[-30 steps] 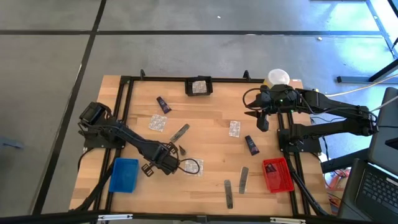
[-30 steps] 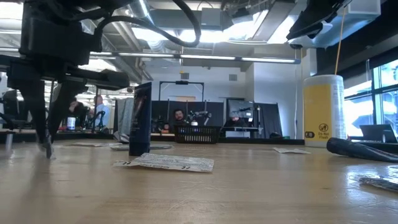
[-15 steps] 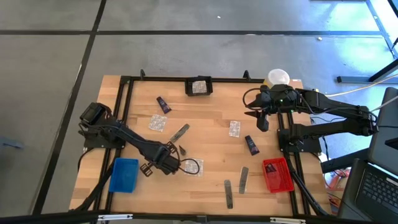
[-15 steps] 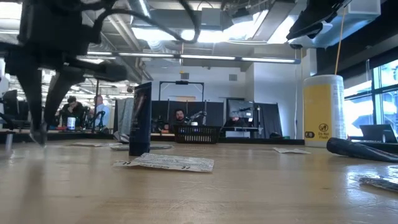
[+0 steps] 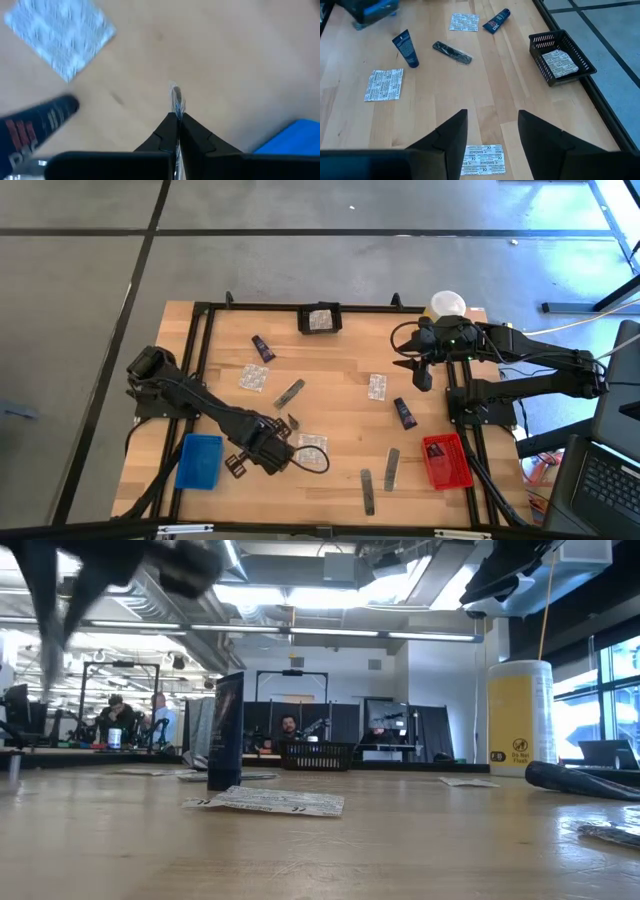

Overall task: Pick & Place Travel size toiletries
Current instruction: Put the black comb into the blue bin

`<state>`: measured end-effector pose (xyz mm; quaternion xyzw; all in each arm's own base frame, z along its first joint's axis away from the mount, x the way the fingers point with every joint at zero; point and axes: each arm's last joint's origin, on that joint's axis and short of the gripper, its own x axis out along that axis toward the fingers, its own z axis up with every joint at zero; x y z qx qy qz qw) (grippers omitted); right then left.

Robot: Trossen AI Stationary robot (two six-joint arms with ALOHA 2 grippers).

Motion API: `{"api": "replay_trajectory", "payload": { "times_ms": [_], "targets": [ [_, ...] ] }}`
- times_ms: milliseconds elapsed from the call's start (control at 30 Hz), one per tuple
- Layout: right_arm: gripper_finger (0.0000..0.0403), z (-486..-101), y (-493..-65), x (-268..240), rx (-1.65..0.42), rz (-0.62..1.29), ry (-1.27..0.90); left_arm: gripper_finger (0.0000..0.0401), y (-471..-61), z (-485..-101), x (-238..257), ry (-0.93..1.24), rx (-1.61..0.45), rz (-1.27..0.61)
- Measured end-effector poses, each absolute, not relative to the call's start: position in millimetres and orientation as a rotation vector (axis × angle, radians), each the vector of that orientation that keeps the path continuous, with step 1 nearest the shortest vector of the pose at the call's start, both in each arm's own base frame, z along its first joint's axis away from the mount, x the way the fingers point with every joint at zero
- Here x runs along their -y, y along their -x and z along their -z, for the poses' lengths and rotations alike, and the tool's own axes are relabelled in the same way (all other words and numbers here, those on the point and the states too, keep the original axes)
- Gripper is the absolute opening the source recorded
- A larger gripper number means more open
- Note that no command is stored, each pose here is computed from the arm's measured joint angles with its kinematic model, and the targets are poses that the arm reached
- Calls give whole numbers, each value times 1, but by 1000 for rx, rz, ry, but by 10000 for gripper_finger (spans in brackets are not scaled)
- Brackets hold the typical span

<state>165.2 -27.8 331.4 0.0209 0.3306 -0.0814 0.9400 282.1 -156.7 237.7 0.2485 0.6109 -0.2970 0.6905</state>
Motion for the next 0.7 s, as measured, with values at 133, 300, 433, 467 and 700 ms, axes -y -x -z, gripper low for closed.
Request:
{"api": "replay_trajectory", "payload": {
  "times_ms": [133, 300, 433, 467, 700],
  "targets": [
    [185, -331, -165, 28, -674, 166, -43, 3, -273, -255, 164, -493, -1318, 677],
    [191, -331, -165, 28, -674, 166, -43, 3, -251, -283, 167, -410, -1252, 628],
    [191, -331, -165, 28, -674, 166, -42, 3, -231, -304, 171, -339, -1201, 644],
    [189, -331, -165, 28, -674, 166, -43, 3, -225, -308, 173, -334, -1196, 669],
    [174, -331, -165, 28, -674, 166, -43, 3, -183, -316, 190, -462, -1244, 819]
  ]
}}
